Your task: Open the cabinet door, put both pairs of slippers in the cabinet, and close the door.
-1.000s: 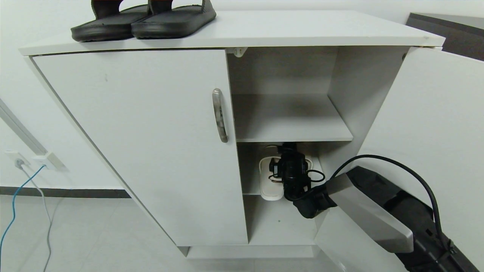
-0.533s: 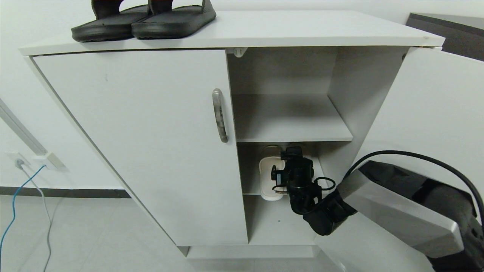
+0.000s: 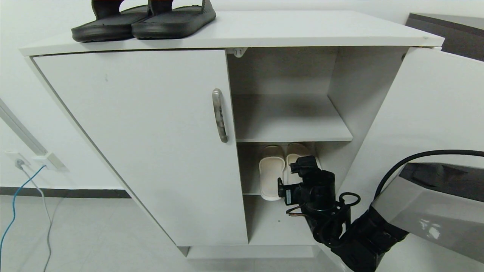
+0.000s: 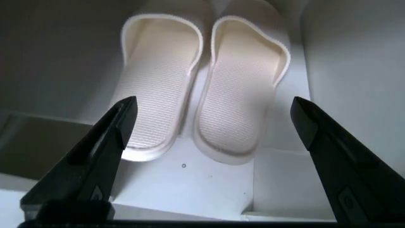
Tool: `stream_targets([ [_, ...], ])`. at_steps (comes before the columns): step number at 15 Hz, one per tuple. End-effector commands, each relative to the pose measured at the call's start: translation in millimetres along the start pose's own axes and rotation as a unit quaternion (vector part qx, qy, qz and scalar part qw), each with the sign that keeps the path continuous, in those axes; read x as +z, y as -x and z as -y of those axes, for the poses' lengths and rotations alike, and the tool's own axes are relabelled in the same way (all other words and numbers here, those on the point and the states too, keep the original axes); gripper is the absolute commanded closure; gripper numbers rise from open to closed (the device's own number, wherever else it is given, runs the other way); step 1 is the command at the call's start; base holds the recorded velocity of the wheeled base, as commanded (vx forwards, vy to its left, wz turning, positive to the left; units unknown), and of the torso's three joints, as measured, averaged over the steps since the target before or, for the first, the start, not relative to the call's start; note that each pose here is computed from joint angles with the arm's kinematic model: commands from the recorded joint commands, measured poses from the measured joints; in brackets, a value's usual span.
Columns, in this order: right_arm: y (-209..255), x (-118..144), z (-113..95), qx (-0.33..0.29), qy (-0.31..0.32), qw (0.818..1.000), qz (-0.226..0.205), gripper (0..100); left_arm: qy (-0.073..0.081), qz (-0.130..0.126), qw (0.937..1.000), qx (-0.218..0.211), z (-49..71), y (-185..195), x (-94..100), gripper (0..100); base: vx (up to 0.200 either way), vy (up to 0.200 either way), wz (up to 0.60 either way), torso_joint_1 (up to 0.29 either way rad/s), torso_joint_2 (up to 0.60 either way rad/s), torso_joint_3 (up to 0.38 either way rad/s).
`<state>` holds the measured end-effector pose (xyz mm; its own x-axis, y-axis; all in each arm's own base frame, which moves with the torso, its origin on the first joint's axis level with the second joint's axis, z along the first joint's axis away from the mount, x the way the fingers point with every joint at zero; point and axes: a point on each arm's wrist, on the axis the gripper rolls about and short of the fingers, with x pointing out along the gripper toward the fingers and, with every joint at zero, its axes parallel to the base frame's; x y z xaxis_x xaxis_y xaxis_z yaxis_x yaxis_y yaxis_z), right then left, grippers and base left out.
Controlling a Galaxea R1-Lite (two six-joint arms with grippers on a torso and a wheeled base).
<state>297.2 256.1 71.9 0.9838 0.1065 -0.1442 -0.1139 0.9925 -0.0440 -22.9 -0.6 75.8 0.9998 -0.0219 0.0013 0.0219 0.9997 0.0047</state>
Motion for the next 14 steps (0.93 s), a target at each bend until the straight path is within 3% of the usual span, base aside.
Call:
stream_targets([
  [1, 6.2, 6.7, 0.2, 0.005, -0.003, 1.0, 0.006, 0, 0.0, 0.0, 1.0, 0.0, 0.0, 0.0, 0.1, 100, -0.2, 0.0, 0.0, 0.002, 0.0, 0.007],
  [5, 10.5, 4.3, -3.8, 0.01, 0.002, 1.0, 0.002, 0, 0.0, 0.0, 1.0, 0.0, 0.0, 0.0, 0.1, 100, -0.2, 0.0, 0.0, 0.002, 0.0, 0.002],
  [14, 14.9, 8.1, 0.0, -0.003, 0.001, 1.0, 0.005, 0, 0.0, 0.0, 1.0, 0.0, 0.0, 0.0, 0.1, 100, 0.0, 0.0, 0.0, 0.0, 0.0, 0.0],
])
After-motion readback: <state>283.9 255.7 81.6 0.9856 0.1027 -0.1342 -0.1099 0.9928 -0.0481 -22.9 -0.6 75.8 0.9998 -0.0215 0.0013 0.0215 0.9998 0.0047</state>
